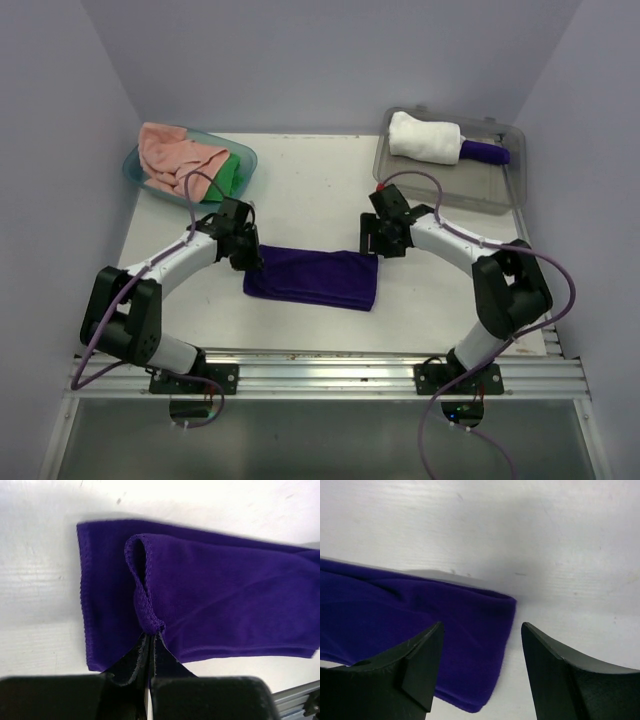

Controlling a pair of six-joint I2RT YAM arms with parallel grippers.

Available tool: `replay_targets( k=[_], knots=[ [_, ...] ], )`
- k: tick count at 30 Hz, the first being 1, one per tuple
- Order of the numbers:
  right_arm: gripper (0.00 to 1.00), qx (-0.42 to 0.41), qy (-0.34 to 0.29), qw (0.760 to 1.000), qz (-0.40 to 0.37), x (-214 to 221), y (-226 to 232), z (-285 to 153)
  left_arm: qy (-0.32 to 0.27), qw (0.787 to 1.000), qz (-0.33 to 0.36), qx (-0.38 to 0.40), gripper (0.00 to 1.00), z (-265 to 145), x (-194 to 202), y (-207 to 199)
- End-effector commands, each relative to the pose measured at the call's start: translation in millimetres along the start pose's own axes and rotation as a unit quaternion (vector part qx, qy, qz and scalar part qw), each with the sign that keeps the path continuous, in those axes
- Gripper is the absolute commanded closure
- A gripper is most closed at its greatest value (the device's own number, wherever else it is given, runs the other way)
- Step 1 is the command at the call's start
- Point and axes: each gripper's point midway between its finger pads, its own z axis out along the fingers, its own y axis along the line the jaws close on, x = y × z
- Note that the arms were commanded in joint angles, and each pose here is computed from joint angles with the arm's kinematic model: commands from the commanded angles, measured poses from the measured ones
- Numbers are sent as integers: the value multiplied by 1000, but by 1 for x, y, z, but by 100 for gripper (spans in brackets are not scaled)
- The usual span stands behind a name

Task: Roll the towels
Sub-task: Fold the towel

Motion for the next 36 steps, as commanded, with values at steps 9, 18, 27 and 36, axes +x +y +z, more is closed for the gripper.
replay_targets(
  k=[9,18,27,36],
  knots=[
    [45,-113,72,989,64,63,5,13,-17,1000,-7,-18,100,5,-8,9],
    [100,-45,18,996,77,33,-21,0,-19,1000,-6,8,100,0,-13,-4],
    [100,-41,17,997,67,31,-24,-15,-38,998,-2,46,100,-29,-22,-19],
    [31,-1,33,997,63,41,-37,5,11,999,-38,-30,100,17,21,31]
  ],
)
